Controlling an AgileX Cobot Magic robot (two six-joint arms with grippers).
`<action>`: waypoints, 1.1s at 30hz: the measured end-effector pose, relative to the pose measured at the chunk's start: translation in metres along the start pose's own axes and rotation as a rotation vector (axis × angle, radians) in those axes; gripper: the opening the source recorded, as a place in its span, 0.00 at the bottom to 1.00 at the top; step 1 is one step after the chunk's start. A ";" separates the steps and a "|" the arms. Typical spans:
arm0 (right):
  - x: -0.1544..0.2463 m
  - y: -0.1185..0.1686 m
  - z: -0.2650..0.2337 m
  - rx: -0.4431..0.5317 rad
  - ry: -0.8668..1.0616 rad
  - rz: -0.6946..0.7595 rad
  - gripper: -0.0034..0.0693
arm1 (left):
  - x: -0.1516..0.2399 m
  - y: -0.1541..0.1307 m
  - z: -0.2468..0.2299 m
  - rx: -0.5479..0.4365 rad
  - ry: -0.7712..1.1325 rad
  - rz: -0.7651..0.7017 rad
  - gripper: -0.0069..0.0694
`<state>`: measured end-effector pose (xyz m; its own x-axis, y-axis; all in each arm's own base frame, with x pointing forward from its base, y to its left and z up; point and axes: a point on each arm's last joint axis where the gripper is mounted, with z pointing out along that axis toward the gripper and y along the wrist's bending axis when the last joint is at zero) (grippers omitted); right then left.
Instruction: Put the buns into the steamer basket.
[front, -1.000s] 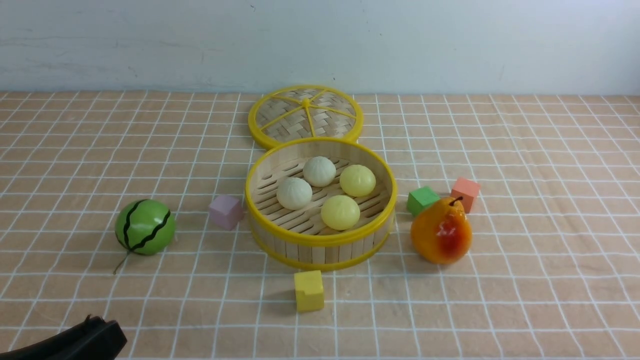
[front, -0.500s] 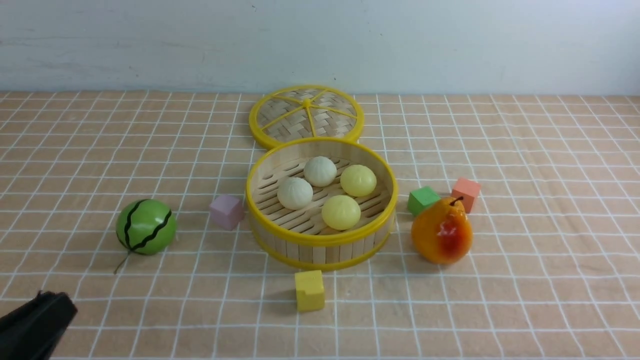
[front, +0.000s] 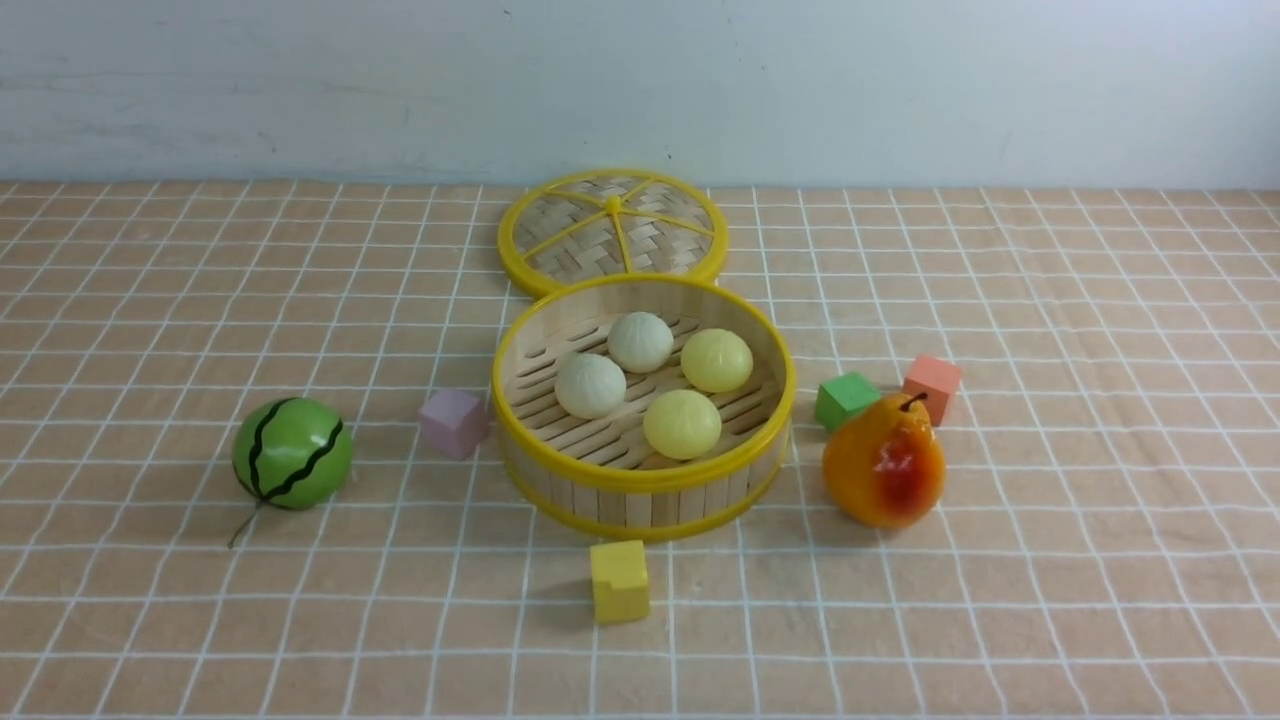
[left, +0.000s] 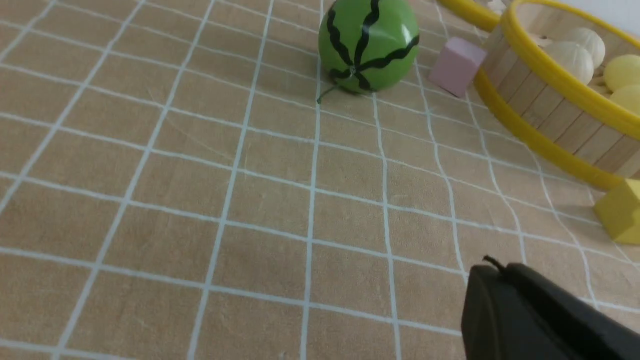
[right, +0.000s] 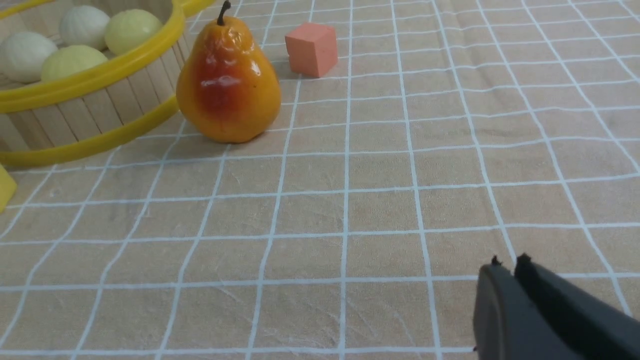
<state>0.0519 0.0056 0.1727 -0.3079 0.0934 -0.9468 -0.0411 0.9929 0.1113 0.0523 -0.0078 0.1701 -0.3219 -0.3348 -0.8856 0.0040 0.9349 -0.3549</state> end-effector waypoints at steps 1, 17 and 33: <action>0.000 0.000 0.000 0.000 0.000 0.000 0.10 | 0.000 0.000 0.000 0.000 0.000 -0.037 0.07; 0.000 0.000 0.000 0.000 0.000 0.000 0.13 | 0.000 0.000 0.000 0.002 -0.003 -0.092 0.07; 0.000 0.000 0.000 0.000 0.000 0.006 0.15 | 0.000 0.000 0.000 0.003 -0.003 -0.093 0.07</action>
<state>0.0519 0.0056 0.1727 -0.3082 0.0997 -0.9461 -0.0392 0.9923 0.1173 0.0523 -0.0079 0.1704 -0.3183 -0.4203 -0.8497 -0.0232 0.8995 -0.4362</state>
